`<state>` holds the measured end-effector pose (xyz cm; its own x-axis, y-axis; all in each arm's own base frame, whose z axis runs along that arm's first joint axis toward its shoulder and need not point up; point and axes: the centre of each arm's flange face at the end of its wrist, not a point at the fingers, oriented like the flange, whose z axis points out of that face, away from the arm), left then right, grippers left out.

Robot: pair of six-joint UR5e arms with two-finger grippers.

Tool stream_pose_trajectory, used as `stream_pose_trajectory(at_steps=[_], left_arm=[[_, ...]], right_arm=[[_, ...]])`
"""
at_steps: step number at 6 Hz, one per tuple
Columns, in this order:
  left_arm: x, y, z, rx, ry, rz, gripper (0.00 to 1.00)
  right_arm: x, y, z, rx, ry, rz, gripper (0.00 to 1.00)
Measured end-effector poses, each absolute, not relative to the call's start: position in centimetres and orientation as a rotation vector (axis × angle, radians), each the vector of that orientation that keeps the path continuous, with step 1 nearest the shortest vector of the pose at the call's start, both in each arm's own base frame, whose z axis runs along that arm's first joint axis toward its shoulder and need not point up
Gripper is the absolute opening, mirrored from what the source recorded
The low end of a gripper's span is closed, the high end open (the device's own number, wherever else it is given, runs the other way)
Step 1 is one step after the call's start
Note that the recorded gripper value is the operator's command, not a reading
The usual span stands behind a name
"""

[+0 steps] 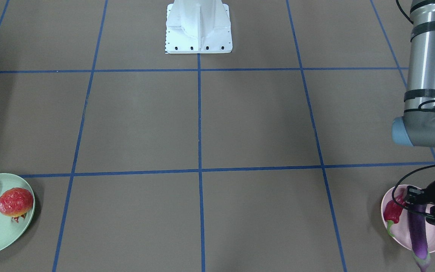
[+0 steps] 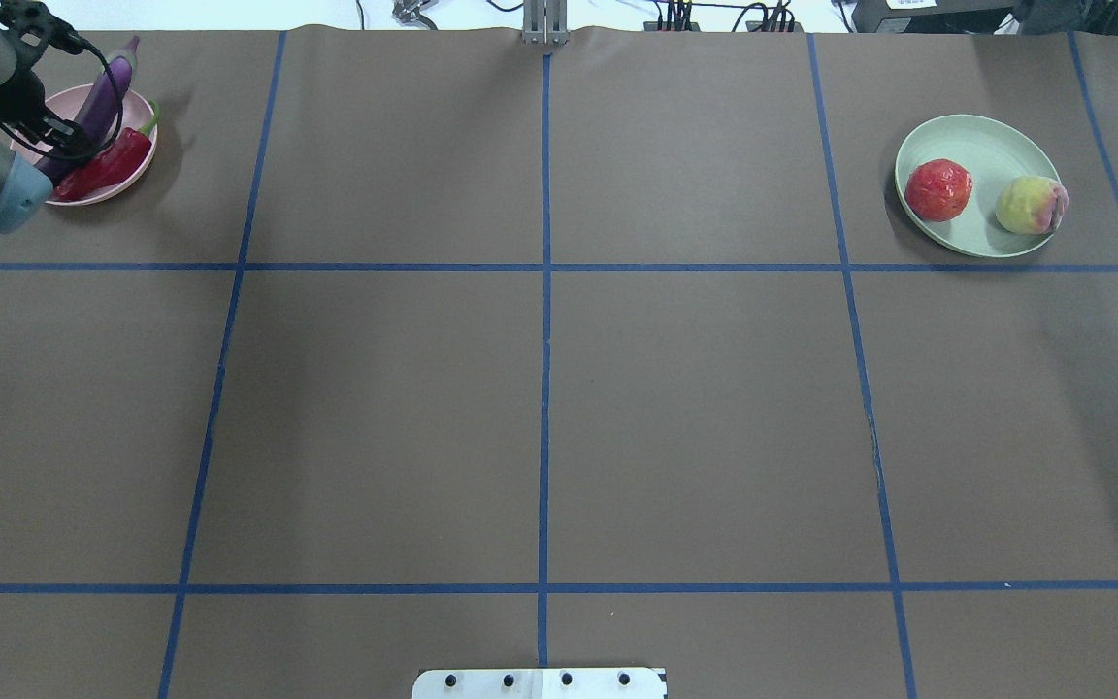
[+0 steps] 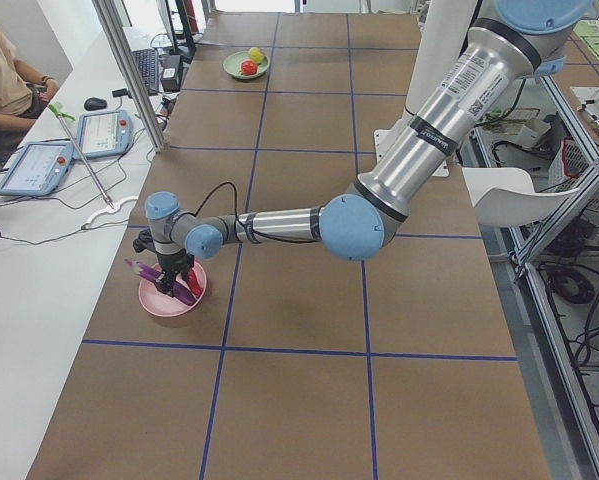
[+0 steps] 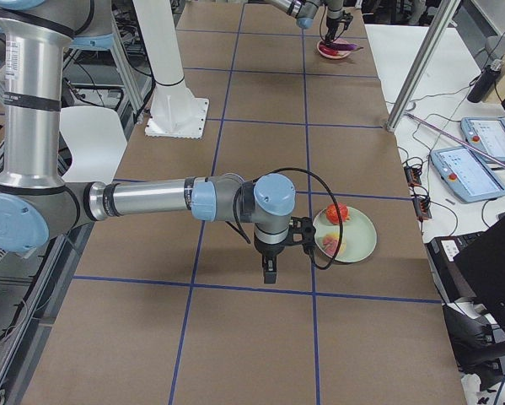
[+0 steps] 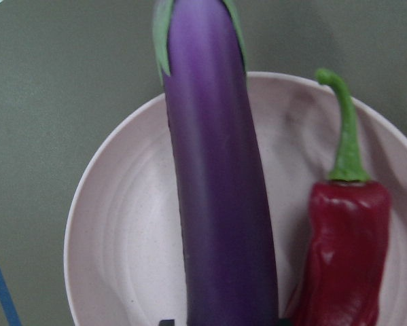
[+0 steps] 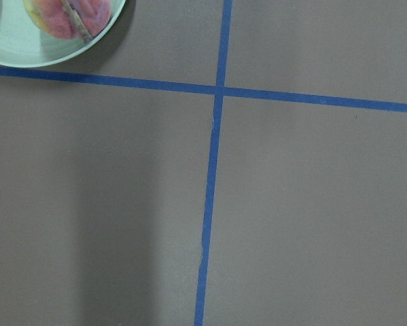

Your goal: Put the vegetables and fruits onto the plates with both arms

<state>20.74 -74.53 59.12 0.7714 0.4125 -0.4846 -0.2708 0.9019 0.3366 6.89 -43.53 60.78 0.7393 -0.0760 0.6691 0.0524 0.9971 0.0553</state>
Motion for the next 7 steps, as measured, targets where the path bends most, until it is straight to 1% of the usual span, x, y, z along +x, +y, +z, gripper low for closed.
stream_pose_trajectory(at_steps=[2,3,4,5,6,7], left_arm=[[18.1,-73.8,56.3,0.265,0.678,0.358,1.00],[15.1,-72.3,55.6,0.252,0.729,0.330,1.00],[11.5,-69.1,55.7,0.247,0.751,0.293,1.00],[8.3,-64.5,54.8,0.232,0.752,0.258,1.00],[5.6,-59.4,52.8,0.195,0.745,0.221,1.00],[2.7,-53.8,52.2,0.160,0.738,0.179,1.00]], right_arm=[[6.9,-43.5,60.8,0.034,-0.736,-0.070,1.00],[6.9,-43.5,60.7,0.034,-0.735,-0.071,1.00],[6.9,-43.6,60.6,0.043,-0.736,-0.075,1.00],[6.9,-43.6,60.6,0.053,-0.737,-0.079,1.00],[6.9,-43.6,60.7,0.056,-0.737,-0.080,1.00],[6.9,-43.5,60.8,0.055,-0.738,-0.080,1.00]])
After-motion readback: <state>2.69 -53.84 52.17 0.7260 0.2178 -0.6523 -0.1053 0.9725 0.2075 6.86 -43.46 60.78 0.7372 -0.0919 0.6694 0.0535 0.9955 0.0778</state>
